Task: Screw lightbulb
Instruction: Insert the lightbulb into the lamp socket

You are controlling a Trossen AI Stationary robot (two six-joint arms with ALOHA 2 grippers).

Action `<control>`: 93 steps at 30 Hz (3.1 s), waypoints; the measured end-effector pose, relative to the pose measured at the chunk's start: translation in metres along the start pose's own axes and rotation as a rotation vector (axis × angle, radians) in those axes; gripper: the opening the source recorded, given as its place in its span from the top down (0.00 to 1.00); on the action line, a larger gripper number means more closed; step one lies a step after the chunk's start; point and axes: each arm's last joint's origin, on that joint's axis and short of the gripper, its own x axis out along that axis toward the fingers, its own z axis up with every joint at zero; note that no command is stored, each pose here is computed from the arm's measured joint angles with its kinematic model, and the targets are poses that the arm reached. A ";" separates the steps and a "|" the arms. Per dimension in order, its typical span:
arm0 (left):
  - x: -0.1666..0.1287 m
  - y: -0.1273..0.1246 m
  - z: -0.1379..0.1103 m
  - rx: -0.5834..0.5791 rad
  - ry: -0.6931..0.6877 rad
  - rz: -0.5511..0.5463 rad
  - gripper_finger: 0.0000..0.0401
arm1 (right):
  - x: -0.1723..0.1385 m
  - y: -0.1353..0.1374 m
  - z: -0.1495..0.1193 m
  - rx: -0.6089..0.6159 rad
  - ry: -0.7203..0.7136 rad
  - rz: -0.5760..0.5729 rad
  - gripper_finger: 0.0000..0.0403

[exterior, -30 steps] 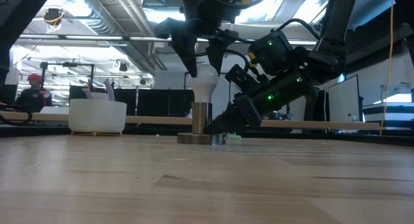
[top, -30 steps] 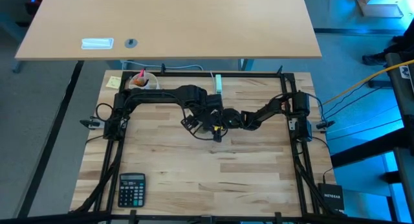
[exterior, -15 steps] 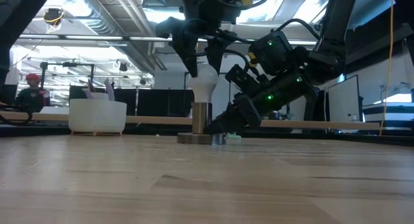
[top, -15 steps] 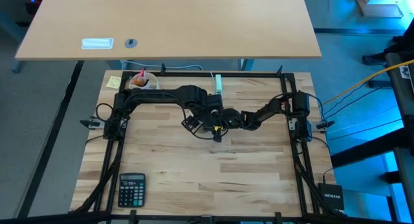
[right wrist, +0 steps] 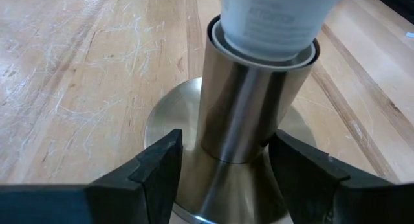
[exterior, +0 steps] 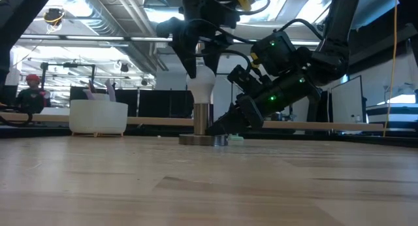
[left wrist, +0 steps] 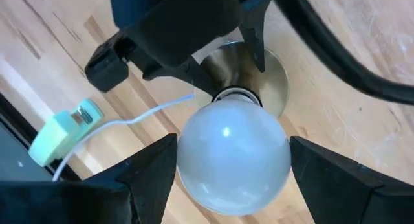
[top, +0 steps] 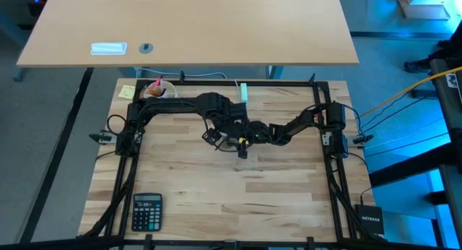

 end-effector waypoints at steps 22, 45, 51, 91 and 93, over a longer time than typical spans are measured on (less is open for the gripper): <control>-0.003 0.002 -0.001 -0.057 -0.013 0.011 0.30 | 0.000 0.000 0.000 0.000 -0.001 0.000 0.44; -0.002 0.009 -0.011 -0.301 0.010 0.011 0.06 | 0.000 0.000 0.000 -0.010 0.000 0.000 0.44; -0.009 0.007 -0.012 -0.473 -0.018 -0.016 0.08 | 0.000 0.000 0.000 -0.010 0.000 0.000 0.44; -0.049 -0.004 -0.022 -1.711 -0.115 -0.064 0.07 | 0.000 0.000 0.000 -0.008 0.003 -0.004 0.44; -0.045 -0.003 -0.021 -1.736 -0.109 -0.023 0.07 | 0.000 0.000 0.000 -0.008 0.004 -0.010 0.44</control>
